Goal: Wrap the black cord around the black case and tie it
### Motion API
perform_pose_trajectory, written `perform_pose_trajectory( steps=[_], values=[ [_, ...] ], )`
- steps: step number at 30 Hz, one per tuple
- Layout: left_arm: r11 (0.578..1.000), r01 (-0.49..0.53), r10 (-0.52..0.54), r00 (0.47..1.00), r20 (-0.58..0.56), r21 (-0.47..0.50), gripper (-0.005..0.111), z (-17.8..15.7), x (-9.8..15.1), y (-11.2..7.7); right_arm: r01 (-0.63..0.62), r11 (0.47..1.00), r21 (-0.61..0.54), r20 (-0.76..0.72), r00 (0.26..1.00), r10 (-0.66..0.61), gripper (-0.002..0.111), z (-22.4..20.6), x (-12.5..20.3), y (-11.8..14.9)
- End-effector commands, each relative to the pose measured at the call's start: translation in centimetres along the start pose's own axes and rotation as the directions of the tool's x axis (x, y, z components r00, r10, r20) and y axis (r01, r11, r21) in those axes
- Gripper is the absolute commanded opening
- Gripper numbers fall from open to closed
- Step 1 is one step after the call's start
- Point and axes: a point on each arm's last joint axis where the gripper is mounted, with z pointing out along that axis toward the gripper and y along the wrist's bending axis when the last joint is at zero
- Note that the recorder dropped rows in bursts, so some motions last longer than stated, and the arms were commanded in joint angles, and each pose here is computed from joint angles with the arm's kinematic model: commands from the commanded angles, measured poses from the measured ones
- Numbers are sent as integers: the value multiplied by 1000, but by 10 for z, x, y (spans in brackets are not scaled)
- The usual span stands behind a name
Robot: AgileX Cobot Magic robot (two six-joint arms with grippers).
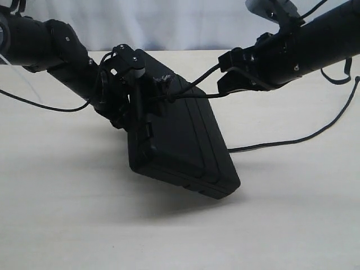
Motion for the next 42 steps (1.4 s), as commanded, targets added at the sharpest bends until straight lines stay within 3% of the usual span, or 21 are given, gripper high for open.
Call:
perform_pose_trajectory(
  steps=[1, 6, 9, 10, 13, 17, 20, 25, 30, 34, 39, 42],
  values=[
    [999, 14, -15, 999, -35, -49, 46, 11, 25, 3, 16, 1000, 22, 16, 1000, -16, 4, -2, -1, -1],
    [999, -15, 17, 998, 59, -44, 46, 16, 2, -21, 16, 1000, 22, 16, 1000, -16, 4, -2, -1, -1],
    [999, 18, -15, 996, 85, -37, 46, 17, -2, -26, 16, 1000, 22, 16, 1000, -16, 4, -2, -1, -1],
    [999, 20, -17, 996, 85, -34, 48, 17, -2, -26, 16, 1000, 22, 16, 1000, -16, 4, -2, -1, -1],
    [1000, 21, -22, 998, 63, 6, 74, 18, 0, -30, 16, 1000, 23, 17, 1000, -16, 4, -2, -1, -1],
    [998, -15, 8, 994, 106, 64, 76, -25, -12, -43, 16, 1000, 24, 19, 1000, -16, 4, -2, -1, -1],
    [991, -50, 44, 998, 48, 124, 76, -29, -5, -50, 14, 1000, 8, -10, 1000, -14, 4, -2, 2, 1],
    [992, 61, -64, 998, 21, 109, 76, -33, 5, -33, 2, 1000, 16, -12, 1000, -2, 4, -2, 2, 0],
    [994, 47, -48, 999, 10, 98, 76, -35, 7, -30, -2, 1000, 26, 7, 1000, 1, 4, -2, 0, -1],
    [999, 10, -14, 997, 74, 50, 76, -66, -2, -34, -16, 1000, 24, 5, 1000, 16, 4, -2, 1, -1],
    [999, 31, -31, 999, 9, 41, 76, -63, 5, -32, -21, 1000, 18, -28, 999, 21, 4, -1, 5, -1],
    [996, 77, -78, 997, -28, -40, 76, -61, 12, -18, -21, 1000, 11, -44, 999, 21, 4, -1, 7, 0]
  ],
)
